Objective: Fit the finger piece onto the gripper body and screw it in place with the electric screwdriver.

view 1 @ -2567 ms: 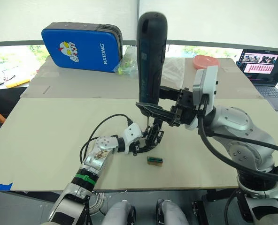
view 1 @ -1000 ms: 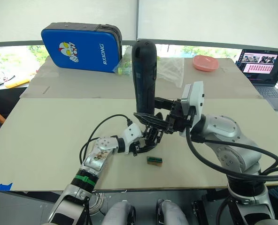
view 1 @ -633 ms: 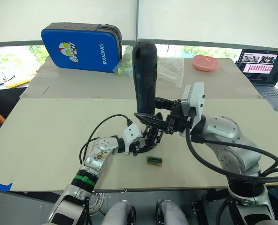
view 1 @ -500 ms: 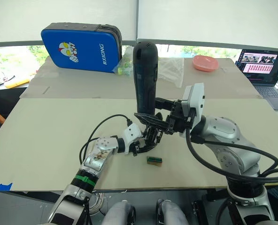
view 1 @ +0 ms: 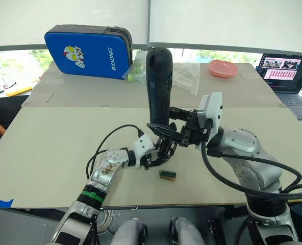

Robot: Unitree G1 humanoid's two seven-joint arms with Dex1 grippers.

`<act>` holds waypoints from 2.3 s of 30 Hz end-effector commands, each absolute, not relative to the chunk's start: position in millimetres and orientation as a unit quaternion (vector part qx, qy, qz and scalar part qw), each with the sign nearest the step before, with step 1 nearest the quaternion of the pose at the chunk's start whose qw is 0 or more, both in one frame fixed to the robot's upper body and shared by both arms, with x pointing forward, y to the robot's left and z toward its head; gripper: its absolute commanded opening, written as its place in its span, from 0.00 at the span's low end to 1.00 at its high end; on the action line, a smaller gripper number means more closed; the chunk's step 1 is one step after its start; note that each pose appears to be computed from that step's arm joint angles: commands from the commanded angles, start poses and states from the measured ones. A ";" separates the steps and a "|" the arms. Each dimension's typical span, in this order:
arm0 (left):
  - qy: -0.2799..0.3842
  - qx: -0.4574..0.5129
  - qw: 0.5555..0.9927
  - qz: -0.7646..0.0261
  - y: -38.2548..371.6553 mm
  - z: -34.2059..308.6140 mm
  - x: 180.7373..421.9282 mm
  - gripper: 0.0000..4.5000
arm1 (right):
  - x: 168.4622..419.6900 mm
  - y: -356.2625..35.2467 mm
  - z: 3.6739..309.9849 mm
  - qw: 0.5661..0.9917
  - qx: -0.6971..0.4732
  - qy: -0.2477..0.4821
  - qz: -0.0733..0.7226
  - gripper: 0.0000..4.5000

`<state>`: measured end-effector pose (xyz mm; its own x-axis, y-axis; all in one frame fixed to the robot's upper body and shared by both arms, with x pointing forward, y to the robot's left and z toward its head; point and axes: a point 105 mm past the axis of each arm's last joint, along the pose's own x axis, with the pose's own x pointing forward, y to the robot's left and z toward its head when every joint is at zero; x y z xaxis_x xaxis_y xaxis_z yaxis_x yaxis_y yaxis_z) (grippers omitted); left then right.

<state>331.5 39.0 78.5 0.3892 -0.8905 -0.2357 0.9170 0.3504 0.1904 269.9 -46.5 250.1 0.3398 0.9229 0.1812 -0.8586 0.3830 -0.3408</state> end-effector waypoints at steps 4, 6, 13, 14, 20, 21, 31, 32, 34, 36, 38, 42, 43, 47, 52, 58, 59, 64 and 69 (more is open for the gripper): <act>0.065 0.148 0.817 -0.553 39.7 69.4 328.6 0.50 | 264.3 -47.9 263.0 0.806 -0.107 -0.207 0.544 0.42; 0.064 0.148 0.818 -0.553 39.7 69.6 328.8 0.50 | 264.8 -47.5 261.6 0.807 -0.106 -0.206 0.544 0.42; 0.063 0.148 0.819 -0.551 40.1 70.0 328.7 0.50 | 269.8 -50.6 253.2 0.817 -0.095 -0.201 0.532 0.42; 0.063 0.148 0.819 -0.551 40.4 70.2 328.7 0.50 | 270.7 -51.9 251.6 0.819 -0.093 -0.199 0.530 0.42; 0.063 0.150 0.818 -0.551 41.8 70.2 328.3 0.50 | 277.9 -58.0 247.2 0.836 -0.072 -0.192 0.509 0.42; 0.063 0.150 0.818 -0.551 41.9 70.3 328.5 0.50 | 279.1 -58.7 246.5 0.838 -0.070 -0.190 0.507 0.42; 0.061 0.153 0.818 -0.551 42.8 71.2 329.0 0.50 | 286.7 -61.0 238.7 0.856 -0.050 -0.171 0.485 0.42; 0.061 0.153 0.818 -0.551 42.7 71.2 329.1 0.50 | 286.6 -60.7 238.0 0.857 -0.050 -0.170 0.484 0.42; 0.061 0.152 0.819 -0.550 42.7 71.5 329.4 0.50 | 286.3 -59.4 236.9 0.857 -0.050 -0.168 0.484 0.42; 0.061 0.151 0.819 -0.549 42.6 71.4 329.2 0.50 | 285.1 -57.3 235.4 0.857 -0.050 -0.167 0.485 0.42; 0.061 0.151 0.819 -0.550 42.1 71.4 328.9 0.50 | 284.1 -55.8 232.7 0.856 -0.055 -0.163 0.488 0.42; 0.062 0.147 0.821 -0.548 41.9 70.9 328.5 0.50 | 281.7 -52.9 225.7 0.853 -0.065 -0.155 0.494 0.42; 0.062 0.146 0.821 -0.548 42.1 70.4 328.2 0.50 | 281.6 -52.3 223.8 0.853 -0.069 -0.153 0.495 0.42; 0.063 0.145 0.821 -0.548 42.3 69.7 327.9 0.50 | 283.2 -51.0 218.2 0.853 -0.078 -0.149 0.493 0.42; 0.063 0.144 0.821 -0.548 41.5 69.9 328.1 0.50 | 285.5 -50.2 211.1 0.851 -0.095 -0.145 0.495 0.42; 0.065 0.144 0.821 -0.548 42.1 70.0 328.6 0.50 | 287.2 -45.8 207.6 0.849 -0.091 -0.142 0.500 0.42; 0.065 0.145 0.822 -0.548 42.3 70.1 328.6 0.50 | 287.2 -45.3 207.2 0.849 -0.090 -0.142 0.501 0.42; 0.065 0.146 0.822 -0.546 43.2 70.4 329.4 0.50 | 289.1 -43.3 202.5 0.850 -0.086 -0.134 0.502 0.42; 0.066 0.145 0.822 -0.546 43.3 71.0 329.6 0.50 | 289.4 -38.2 196.8 0.849 -0.080 -0.124 0.507 0.42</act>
